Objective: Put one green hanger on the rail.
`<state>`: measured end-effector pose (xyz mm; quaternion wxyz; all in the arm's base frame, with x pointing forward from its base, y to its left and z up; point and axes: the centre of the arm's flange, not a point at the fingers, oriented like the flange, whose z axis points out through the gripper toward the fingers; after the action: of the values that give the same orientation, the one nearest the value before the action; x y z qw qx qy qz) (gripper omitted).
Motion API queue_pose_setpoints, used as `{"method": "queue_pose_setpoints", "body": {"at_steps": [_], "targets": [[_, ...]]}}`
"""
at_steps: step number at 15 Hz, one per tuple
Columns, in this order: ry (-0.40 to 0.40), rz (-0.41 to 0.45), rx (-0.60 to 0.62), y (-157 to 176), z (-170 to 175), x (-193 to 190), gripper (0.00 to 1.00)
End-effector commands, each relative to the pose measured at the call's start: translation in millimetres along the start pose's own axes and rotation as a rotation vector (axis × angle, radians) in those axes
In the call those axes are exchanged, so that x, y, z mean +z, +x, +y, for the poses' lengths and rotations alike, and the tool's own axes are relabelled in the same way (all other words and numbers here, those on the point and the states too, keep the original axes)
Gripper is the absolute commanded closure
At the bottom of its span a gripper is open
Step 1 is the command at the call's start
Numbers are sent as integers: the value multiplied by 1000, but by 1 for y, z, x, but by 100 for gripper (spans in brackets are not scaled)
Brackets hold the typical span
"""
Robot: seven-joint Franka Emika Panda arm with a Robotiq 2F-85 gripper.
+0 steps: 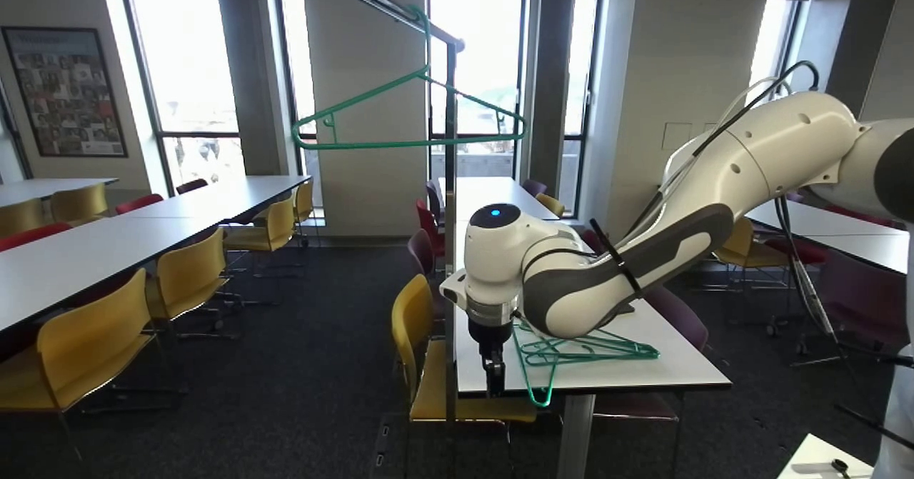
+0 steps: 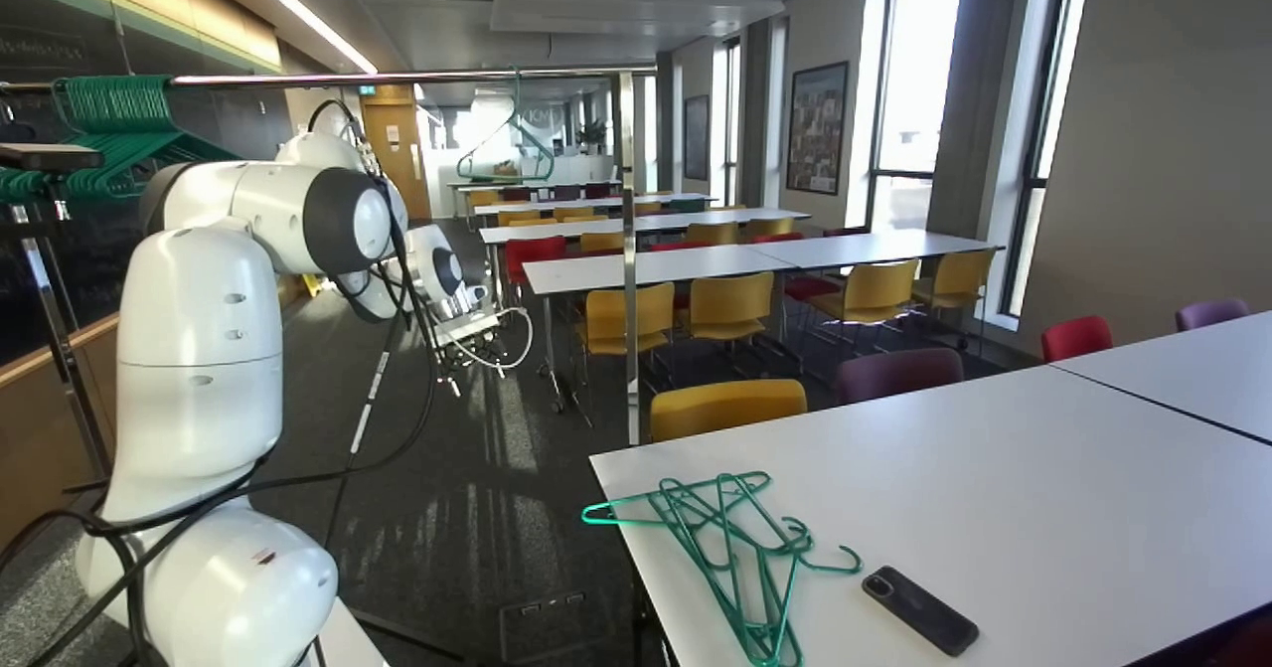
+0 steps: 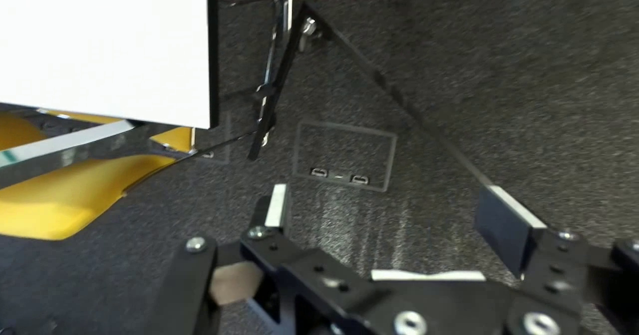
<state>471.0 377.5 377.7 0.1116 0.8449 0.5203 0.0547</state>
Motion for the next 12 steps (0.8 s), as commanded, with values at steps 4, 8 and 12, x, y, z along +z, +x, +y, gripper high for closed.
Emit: {"method": "queue_pose_setpoints", "body": {"at_steps": [4,8,12], "targets": [[341,-194,-14,-19,4,-29,0],[318,-183,-4,-18,-3,-18,0],[322,-186,-5,-17,-4,-16,0]]}}
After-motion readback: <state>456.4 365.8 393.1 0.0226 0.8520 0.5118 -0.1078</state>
